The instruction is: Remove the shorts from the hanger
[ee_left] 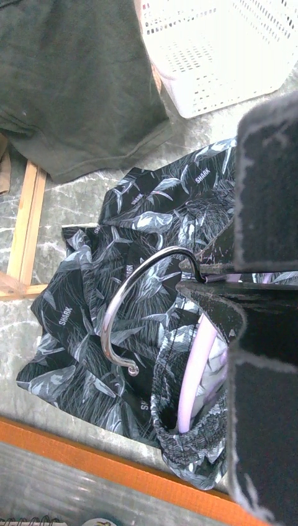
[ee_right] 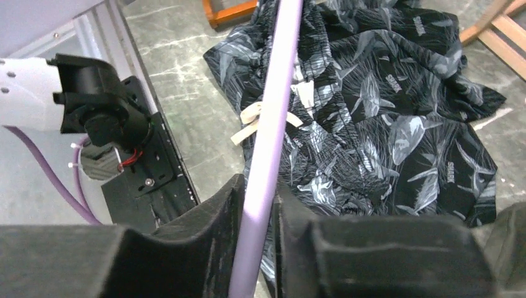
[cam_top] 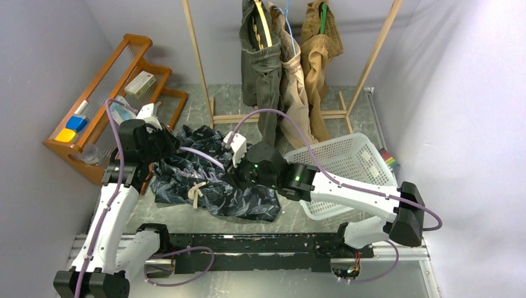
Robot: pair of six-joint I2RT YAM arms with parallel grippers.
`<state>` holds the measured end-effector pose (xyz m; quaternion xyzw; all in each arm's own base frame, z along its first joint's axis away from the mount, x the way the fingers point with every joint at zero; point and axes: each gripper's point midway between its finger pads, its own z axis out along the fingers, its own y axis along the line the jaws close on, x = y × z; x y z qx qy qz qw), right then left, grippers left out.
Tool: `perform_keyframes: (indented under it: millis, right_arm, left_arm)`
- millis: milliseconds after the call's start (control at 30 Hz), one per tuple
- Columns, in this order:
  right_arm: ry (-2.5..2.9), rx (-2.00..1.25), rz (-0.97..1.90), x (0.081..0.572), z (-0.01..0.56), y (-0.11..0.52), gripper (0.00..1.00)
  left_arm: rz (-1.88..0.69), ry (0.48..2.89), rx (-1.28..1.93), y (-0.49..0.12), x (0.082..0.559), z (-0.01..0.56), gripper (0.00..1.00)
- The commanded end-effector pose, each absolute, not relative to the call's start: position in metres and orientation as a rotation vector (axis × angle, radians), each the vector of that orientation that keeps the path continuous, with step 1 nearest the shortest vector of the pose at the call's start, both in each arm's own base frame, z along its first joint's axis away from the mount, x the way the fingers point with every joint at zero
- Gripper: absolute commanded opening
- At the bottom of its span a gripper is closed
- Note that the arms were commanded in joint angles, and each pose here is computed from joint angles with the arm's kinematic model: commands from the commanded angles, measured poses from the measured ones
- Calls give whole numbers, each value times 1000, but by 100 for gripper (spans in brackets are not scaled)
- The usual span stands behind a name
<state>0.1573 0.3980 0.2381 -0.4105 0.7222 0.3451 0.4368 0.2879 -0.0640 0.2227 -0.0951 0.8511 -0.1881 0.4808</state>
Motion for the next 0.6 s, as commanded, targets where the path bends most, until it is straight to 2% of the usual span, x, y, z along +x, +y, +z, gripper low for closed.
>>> perform_keyframes:
  millis: [0, 67, 100, 133, 200, 233, 467, 567]
  right_arm:
    - [1759, -939, 825, 168, 255, 392, 21]
    - [1757, -950, 842, 165, 255, 393, 13]
    - [1763, -949, 844, 165, 254, 393, 5]
    - [1770, -951, 846, 164, 252, 393, 1]
    - [1783, -945, 843, 164, 250, 393, 0]
    - [1788, -941, 841, 164, 249, 392, 0]
    - [1770, -844, 787, 172, 257, 370, 0]
    - [1774, -785, 748, 178, 260, 357, 0]
  left_arm:
    - [-503, 1998, -191, -69, 290, 249, 7]
    - [-516, 1996, -178, -71, 289, 250, 7]
    - [-524, 1996, -167, -73, 288, 251, 7]
    - [-532, 1994, -159, -74, 288, 252, 7]
    - [-549, 1991, -145, -77, 286, 256, 8]
    - [-554, 1988, -138, -78, 286, 258, 12]
    - [-535, 1961, -168, -73, 283, 267, 65]
    - [-567, 1925, -142, -78, 280, 274, 84]
